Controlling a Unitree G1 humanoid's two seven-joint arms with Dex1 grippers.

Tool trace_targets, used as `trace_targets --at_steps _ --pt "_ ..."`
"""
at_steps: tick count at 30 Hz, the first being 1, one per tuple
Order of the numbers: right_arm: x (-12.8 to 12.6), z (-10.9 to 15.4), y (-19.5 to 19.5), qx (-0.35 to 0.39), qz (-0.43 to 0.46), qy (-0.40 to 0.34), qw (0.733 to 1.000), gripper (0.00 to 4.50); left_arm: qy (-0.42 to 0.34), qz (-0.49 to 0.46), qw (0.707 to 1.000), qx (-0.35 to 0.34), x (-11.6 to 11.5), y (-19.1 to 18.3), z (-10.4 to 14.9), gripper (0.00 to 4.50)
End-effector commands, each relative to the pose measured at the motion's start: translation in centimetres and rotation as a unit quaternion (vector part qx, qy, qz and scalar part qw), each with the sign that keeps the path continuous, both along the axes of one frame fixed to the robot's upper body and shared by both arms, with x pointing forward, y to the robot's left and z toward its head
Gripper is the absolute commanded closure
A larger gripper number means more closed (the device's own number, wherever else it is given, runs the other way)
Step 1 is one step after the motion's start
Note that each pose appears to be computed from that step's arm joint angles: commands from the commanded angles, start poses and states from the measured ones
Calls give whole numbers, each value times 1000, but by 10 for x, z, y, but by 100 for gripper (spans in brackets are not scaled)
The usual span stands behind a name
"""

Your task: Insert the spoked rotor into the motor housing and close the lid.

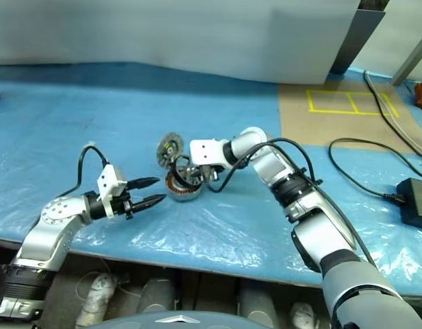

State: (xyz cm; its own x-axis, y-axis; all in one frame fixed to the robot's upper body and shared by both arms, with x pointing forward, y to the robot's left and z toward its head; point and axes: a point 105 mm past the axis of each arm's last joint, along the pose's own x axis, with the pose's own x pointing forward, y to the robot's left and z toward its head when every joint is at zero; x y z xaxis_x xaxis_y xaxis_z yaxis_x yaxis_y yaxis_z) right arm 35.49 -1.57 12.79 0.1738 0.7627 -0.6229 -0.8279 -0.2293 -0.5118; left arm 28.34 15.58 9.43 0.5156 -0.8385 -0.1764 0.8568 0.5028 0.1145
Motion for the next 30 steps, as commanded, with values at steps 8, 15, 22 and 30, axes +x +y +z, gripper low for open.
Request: trace_targets --at_steps 8,15,22,30 --pt "-17 9 11 21 43 17 999 1 -22 -6 1000 0 -3 -6 14 180" --pt "-11 48 20 121 14 51 991 1 -24 -4 1000 0 -1 -6 18 180" --pt "-25 25 20 178 -28 148 973 197 -22 14 1000 4 0 2 19 180" --pt "-27 8 31 240 -89 213 943 447 -21 20 1000 10 -2 8 20 180"
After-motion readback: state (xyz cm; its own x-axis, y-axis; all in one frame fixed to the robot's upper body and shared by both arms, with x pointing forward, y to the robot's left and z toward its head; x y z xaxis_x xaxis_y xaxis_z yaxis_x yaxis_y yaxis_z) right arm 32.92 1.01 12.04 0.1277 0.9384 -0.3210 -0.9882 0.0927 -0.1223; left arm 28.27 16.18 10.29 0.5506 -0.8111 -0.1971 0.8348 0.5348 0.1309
